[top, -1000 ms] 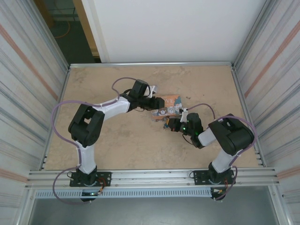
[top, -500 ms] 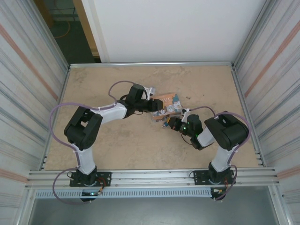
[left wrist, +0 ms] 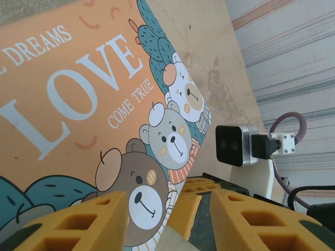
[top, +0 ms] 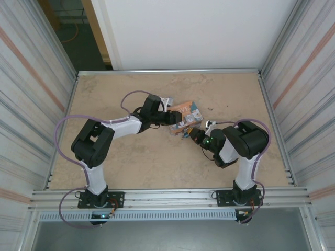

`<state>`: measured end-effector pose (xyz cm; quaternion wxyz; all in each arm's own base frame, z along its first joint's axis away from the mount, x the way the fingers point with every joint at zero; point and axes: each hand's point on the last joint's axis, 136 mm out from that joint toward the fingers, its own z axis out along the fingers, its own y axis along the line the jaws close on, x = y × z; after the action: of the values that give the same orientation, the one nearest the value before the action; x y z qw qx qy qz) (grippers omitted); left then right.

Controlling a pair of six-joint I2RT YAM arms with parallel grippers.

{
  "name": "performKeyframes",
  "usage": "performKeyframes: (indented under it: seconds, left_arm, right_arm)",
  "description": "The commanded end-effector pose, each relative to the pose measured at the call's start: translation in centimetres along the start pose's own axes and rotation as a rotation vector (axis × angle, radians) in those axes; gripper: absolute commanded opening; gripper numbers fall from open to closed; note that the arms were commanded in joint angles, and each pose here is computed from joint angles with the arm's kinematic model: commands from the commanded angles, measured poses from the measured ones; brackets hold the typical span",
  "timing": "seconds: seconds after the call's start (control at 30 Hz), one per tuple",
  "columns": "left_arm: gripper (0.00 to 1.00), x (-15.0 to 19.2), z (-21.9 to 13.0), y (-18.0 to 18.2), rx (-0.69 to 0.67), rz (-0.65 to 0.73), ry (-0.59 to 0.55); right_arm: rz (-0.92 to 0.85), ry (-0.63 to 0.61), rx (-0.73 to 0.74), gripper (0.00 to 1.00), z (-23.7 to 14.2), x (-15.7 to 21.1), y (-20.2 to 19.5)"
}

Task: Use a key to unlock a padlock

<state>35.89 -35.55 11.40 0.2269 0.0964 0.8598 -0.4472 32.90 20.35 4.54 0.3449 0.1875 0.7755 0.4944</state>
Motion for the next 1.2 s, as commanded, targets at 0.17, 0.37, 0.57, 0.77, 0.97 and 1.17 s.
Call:
performKeyframes:
  seconds: [0.17,0.37,0.57,0.77,0.97,1.17]
  left_arm:
    - [0.47,7.8,-0.1,6.8,-0.234,-0.167,0.212]
    - [0.47,7.7,-0.3,6.8,-0.237,-0.167,0.207]
    - [0.47,7.5,-0.4,6.6,-0.233,-0.164,0.200]
    - [0.47,7.3,-0.4,6.2,-0.221,-0.162,0.194]
    - [0.47,6.9,-0.6,5.8,-0.213,-0.155,0.184]
    - [0.47,5.9,-0.8,4.8,-0.187,-0.146,0.163]
  right_arm:
    - [0.077,-0.100,0.133,0.00,-1.0,-1.7,-3.9]
    - [0.078,-0.104,0.127,0.00,-0.9,-2.0,-3.7]
    - [0.072,-0.119,0.135,0.00,-1.1,-2.3,-3.8]
    - [0.067,-0.130,0.139,0.00,-1.5,-2.6,-3.7]
    - [0.056,-0.132,0.152,0.00,-1.8,-2.7,-3.6]
    - [0.046,-0.139,0.155,0.00,-2.2,-3.0,-3.3]
